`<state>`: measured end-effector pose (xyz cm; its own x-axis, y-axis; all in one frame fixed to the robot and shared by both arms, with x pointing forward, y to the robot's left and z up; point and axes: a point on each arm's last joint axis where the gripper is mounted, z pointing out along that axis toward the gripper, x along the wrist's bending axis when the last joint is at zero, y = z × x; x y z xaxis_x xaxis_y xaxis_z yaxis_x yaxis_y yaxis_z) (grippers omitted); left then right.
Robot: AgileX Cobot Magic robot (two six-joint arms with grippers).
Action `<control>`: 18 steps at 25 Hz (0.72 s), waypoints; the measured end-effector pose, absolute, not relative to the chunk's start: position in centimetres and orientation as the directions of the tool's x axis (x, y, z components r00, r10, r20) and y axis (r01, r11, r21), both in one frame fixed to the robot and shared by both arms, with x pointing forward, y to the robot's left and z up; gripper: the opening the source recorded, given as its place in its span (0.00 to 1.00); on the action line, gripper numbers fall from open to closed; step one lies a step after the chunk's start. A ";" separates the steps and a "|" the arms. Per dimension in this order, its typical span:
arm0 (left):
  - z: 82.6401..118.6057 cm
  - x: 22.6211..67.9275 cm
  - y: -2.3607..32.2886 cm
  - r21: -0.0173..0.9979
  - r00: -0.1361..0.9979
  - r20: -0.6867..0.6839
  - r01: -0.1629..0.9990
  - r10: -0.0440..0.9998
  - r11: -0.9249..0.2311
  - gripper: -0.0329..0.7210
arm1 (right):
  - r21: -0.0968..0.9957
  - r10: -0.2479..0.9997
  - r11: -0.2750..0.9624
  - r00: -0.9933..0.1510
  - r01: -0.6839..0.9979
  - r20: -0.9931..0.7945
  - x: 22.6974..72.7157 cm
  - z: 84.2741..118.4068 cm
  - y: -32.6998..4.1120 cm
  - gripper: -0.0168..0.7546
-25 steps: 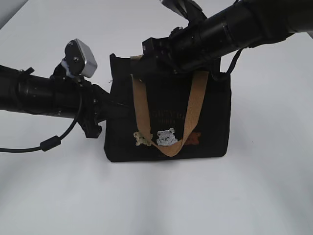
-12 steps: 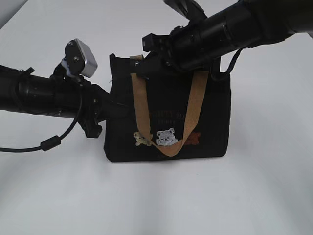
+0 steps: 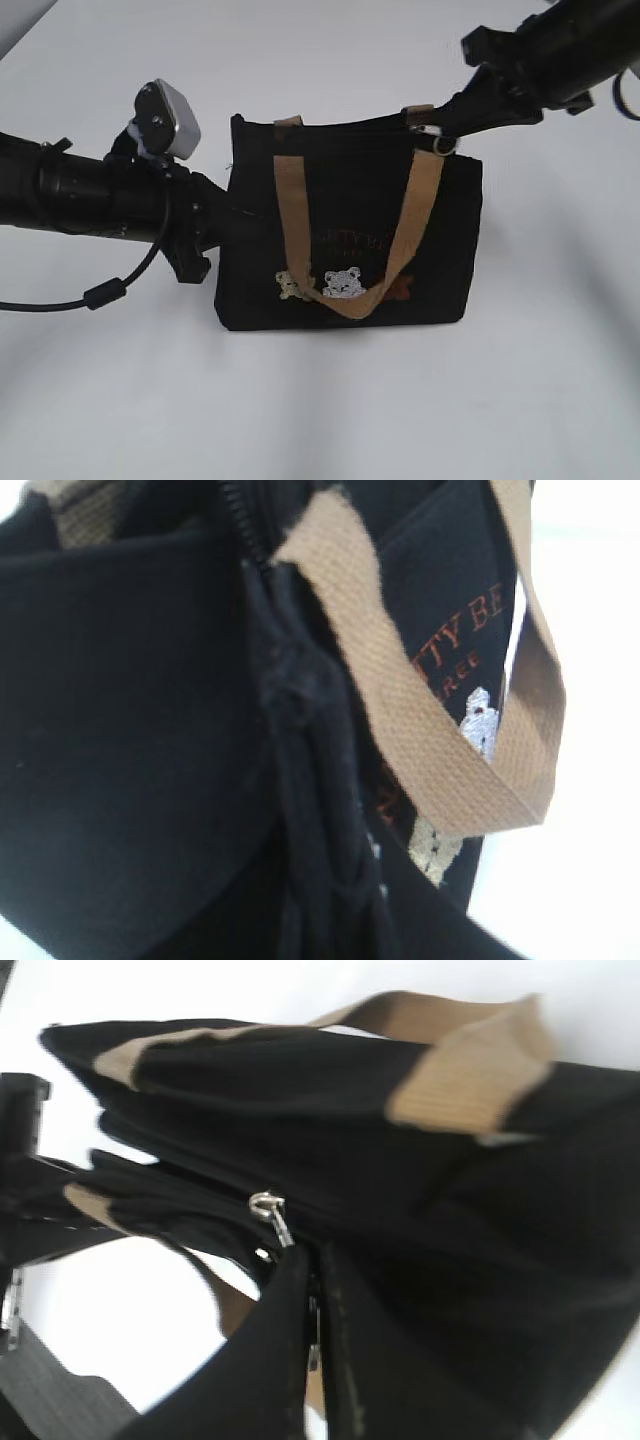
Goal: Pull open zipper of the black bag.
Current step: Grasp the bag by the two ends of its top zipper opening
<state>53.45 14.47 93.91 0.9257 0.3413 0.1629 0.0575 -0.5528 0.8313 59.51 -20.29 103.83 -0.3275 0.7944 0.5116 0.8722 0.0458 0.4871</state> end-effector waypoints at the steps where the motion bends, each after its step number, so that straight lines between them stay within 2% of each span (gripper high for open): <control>1: 93.9 53.5 14.5 0.832 0.925 0.163 0.058 0.342 -0.552 0.12 | 0.483 0.805 0.038 -0.313 0.875 0.503 59.3 104.3 -21.3 0.02; 6: 93.9 53.5 14.5 0.831 0.923 0.151 0.076 0.354 -0.551 0.14 | 0.479 0.812 0.068 -0.327 0.875 0.483 58.7 105.0 -21.9 0.05; 8: 93.7 53.6 14.6 0.828 0.910 0.107 0.141 0.401 -0.542 0.24 | 0.469 0.801 0.096 -0.348 0.878 0.488 58.4 105.0 -21.2 0.16; 10: 93.7 53.7 14.9 0.818 0.870 0.002 0.282 0.492 -0.502 0.45 | 0.441 0.782 0.132 -0.366 0.888 0.504 57.8 105.0 -20.9 0.33; 11: 93.8 53.5 15.1 0.802 0.851 -0.042 0.342 0.524 -0.490 0.53 | 0.428 0.772 0.150 -0.376 0.891 0.512 57.5 105.1 -20.8 0.41; 12: 94.1 53.3 15.3 0.781 0.816 -0.106 0.422 0.568 -0.461 0.57 | 0.410 0.760 0.171 -0.384 0.896 0.524 57.1 105.3 -20.8 0.47; 13: 94.5 53.0 15.5 0.752 0.789 -0.154 0.484 0.595 -0.447 0.58 | 0.392 0.749 0.195 -0.395 0.899 0.532 56.5 105.6 -20.7 0.50; 15: 95.3 52.2 16.1 0.683 0.740 -0.195 0.573 0.643 -0.453 0.53 | 0.358 0.747 0.224 -0.396 0.907 0.534 55.5 106.4 -20.9 0.51; 18: 96.8 51.1 17.3 0.571 0.575 -0.273 0.742 0.771 -0.351 0.43 | 0.314 0.811 0.237 -0.365 0.919 0.457 53.6 108.0 -21.9 0.49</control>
